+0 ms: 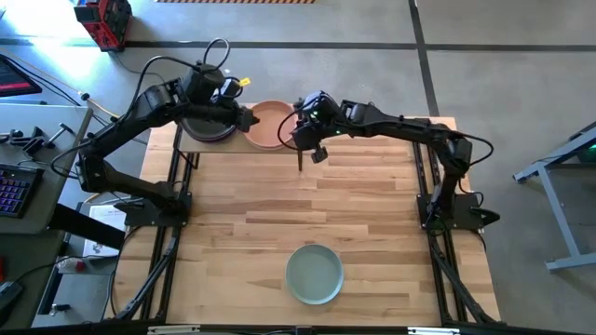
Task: Place and stack plates onto a shelf
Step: Stack the blue plate on top of the orange plate on the shelf
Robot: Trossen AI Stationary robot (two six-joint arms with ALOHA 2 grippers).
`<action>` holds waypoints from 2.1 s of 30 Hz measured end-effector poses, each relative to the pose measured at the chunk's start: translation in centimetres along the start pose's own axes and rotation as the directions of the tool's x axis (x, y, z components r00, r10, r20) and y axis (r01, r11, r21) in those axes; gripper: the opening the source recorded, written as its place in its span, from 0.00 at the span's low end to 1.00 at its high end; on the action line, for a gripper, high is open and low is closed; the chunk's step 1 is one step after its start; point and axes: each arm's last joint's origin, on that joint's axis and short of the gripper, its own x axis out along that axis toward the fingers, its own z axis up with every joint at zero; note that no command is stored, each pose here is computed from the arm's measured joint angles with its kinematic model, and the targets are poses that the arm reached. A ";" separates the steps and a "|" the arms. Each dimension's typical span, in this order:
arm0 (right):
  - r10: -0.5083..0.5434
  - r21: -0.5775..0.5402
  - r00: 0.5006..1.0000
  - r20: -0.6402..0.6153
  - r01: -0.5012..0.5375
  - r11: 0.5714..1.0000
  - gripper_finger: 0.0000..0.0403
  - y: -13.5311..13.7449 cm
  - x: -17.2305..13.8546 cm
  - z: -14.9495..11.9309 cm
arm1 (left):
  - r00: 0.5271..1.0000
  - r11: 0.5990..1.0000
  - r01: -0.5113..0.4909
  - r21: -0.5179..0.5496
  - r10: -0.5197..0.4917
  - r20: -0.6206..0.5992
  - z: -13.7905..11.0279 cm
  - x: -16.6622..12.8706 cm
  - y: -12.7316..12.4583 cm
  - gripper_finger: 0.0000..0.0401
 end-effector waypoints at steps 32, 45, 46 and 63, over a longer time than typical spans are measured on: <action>-0.103 0.679 0.994 0.031 0.055 0.732 0.15 2.0 -18.9 1.0 | 0.886 0.975 0.038 0.217 0.068 -0.459 -8.8 10.4 -7.5 0.19; 0.033 0.661 0.996 -0.079 0.028 0.750 0.15 3.4 -19.1 -0.1 | 0.747 0.966 -0.103 0.237 0.232 -0.623 -16.5 18.2 -9.7 0.19; 0.038 0.657 0.996 -0.083 0.026 0.754 0.15 3.4 -19.1 -0.1 | 0.739 0.964 -0.108 0.241 0.240 -0.630 -17.2 18.6 -9.9 0.19; 0.046 0.656 0.995 -0.089 0.024 0.754 0.15 3.5 -19.1 -0.2 | 0.792 0.961 -0.045 0.274 0.201 -0.576 -21.3 20.3 -12.5 0.19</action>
